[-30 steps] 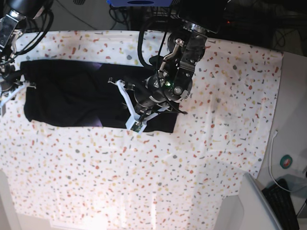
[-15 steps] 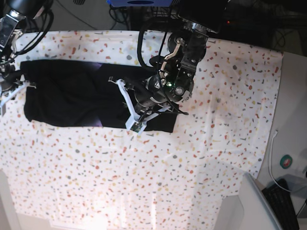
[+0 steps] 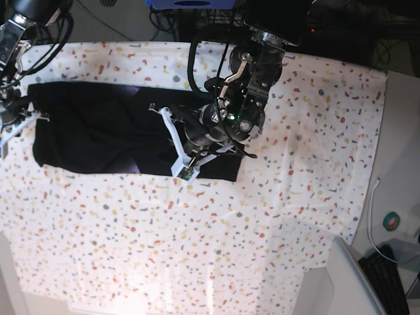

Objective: Layout the t-shirt on the table in an organized manner, then fold the t-shirt properly
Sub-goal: 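Grasp the strip end with the left gripper and fold it toward the right gripper, then release the folded end and press the strip edge with the left gripper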

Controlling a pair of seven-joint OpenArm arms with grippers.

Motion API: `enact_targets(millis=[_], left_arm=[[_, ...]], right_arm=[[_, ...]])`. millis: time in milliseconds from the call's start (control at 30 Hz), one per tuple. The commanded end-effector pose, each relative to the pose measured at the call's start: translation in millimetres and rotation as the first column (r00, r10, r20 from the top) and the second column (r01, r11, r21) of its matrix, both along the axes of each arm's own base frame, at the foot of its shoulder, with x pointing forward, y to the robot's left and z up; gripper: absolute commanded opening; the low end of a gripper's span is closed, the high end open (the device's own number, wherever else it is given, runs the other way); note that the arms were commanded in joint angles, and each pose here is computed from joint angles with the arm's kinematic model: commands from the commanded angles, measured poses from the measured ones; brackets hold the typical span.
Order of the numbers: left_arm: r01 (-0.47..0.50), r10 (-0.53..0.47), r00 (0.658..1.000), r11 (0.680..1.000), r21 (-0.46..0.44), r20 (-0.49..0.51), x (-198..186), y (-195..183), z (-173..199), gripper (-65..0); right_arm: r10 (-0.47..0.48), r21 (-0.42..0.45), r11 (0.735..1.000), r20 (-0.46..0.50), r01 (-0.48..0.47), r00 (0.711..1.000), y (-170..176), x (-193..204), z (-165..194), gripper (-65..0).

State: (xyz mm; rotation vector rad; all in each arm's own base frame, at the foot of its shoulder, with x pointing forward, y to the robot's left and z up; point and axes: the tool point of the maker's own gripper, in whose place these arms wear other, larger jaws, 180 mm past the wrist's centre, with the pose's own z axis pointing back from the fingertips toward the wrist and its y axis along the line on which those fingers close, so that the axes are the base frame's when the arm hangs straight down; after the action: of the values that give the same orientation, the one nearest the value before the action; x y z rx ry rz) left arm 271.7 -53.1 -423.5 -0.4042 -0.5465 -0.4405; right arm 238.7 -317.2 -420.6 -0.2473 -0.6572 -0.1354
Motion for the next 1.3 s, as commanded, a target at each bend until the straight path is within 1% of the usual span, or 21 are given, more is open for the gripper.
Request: enact_targets(millis=[0, 200, 300, 367, 400, 433, 500, 567, 633, 700, 767, 833, 900, 933, 967, 1000, 1033, 1067, 1133, 1200, 1267], left_arm=[[0.003, -0.001, 0.999, 0.999, -0.037, 0.034, 8.3, -9.1, 12.5, -65.0], [0.003, -0.001, 0.999, 0.999, -0.038, 0.034, 8.3, -9.7, 12.8, -64.3], [0.021, -0.019, 0.999, 0.999, -0.039, 0.037, 5.6, -15.0, 13.4, -47.2], [0.071, -0.070, 0.997, 0.997, -0.038, 0.040, -2.4, -28.7, 14.0, -37.4], [0.099, -0.098, 0.994, 0.994, -0.034, 0.039, -6.1, -35.7, 13.0, -34.1], [0.128, -0.127, 0.991, 0.991, -0.026, 0.036, -8.6, -42.1, 10.9, -32.7], [0.183, -0.183, 0.983, 0.983, -0.003, 0.008, -18.2, -52.2, -0.6, -32.9], [0.222, -0.222, 0.975, 0.975, 0.001, -0.013, -25.6, -65.0, -6.3, -32.9], [0.222, -0.222, 0.975, 0.975, -0.009, -0.018, -27.4, -69.1, -5.8, -32.9], [0.216, -0.215, 0.976, 0.976, -0.024, 0.021, -22.7, -69.9, 7.3, -32.9], [0.180, -0.177, 0.981, 0.983, -0.034, 0.079, -9.6, -57.8, 26.1, -32.9], [0.087, -0.082, 0.990, 0.995, -0.042, 0.114, 0.7, -25.5, 38.0, -33.1], [-0.031, 0.036, 0.990, 0.999, -0.036, 0.139, 12.2, 17.2, 48.6, -33.2], [-0.101, 0.103, 0.984, 0.995, -0.026, 0.145, 16.3, 43.1, 50.2, -34.7], [-0.171, 0.171, 0.974, 0.985, -0.012, 0.148, 18.1, 70.6, 47.8, -39.0], [-0.228, 0.226, 0.963, 0.974, 0.002, 0.146, 20.2, 93.0, 45.1, -45.7], [-0.277, 0.273, 0.951, 0.961, 0.010, 0.143, 22.7, 110.6, 42.9, -54.3], [-0.313, 0.308, 0.941, 0.949, 0.017, 0.136, 23.2, 124.0, 39.8, -65.0], [-0.347, 0.342, 0.933, 0.937, 0.030, 0.115, 22.0, 136.5, 31.6, -65.0], [-0.347, 0.342, 0.934, 0.937, 0.041, 0.100, 20.1, 137.7, 24.9, -65.0], [-0.352, 0.347, 0.933, 0.935, 0.037, 0.093, 18.9, 137.8, 19.1, -65.0]], right_arm=[[0.004, -0.022, 1.000, 0.048, -0.003, 0.999, -6.1, 9.7, 13.4, -65.0], [0.004, -0.022, 1.000, 0.048, -0.003, 0.999, -6.1, 9.7, 13.4, -65.0], [0.005, -0.022, 1.000, 0.048, -0.004, 0.999, -5.6, 9.9, 13.3, -65.0], [0.006, -0.020, 1.000, 0.048, -0.005, 0.999, -4.6, 10.2, 13.0, -65.0], [0.009, -0.020, 1.000, 0.047, -0.009, 0.999, -3.7, 10.7, 12.9, -65.0], [0.011, -0.019, 1.000, 0.047, -0.010, 0.999, -3.2, 11.0, 12.8, -65.0], [0.010, -0.018, 1.000, 0.046, -0.010, 0.999, -2.6, 10.7, 12.3, -65.0], [0.010, -0.018, 1.000, 0.046, -0.010, 0.999, -2.6, 10.7, 12.3, -65.0], [0.006, -0.020, 1.000, 0.048, -0.005, 0.999, -4.2, 10.3, 13.5, -65.0], [0.007, -0.022, 1.000, 0.046, -0.006, 0.999, -4.3, 8.8, 13.4, -65.0], [0.009, -0.022, 1.000, 0.046, -0.008, 0.999, -3.9, 8.4, 13.7, -65.0], [0.014, -0.033, 0.999, 0.058, -0.012, 0.998, -3.0, 10.1, 19.5, -65.0], [0.016, -0.031, 0.999, 0.081, -0.014, 0.997, 4.5, 11.4, 25.4, -65.0], [0.018, -0.038, 0.999, 0.098, -0.014, 0.995, 6.6, 13.4, 31.6, -65.0], [0.023, -0.039, 0.999, 0.109, -0.019, 0.994, 9.4, 15.3, 35.3, -65.0], [0.038, -0.035, 0.999, 0.113, -0.035, 0.993, 13.0, 17.7, 36.5, -65.0], [0.054, -0.032, 0.998, 0.120, -0.051, 0.991, 15.8, 21.6, 38.2, -65.0], [0.066, -0.032, 0.998, 0.128, -0.062, 0.990, 16.1, 25.4, 41.1, -65.0], [0.077, -0.023, 0.997, 0.128, -0.075, 0.989, 18.0, 28.1, 39.8, -65.0], [0.080, 0.006, 0.997, 0.136, -0.082, 0.987, 21.4, 28.3, 37.1, -65.0], [0.074, 0.086, 0.992, 0.177, -0.091, 0.981, 26.5, 28.8, 38.7, -65.0]])
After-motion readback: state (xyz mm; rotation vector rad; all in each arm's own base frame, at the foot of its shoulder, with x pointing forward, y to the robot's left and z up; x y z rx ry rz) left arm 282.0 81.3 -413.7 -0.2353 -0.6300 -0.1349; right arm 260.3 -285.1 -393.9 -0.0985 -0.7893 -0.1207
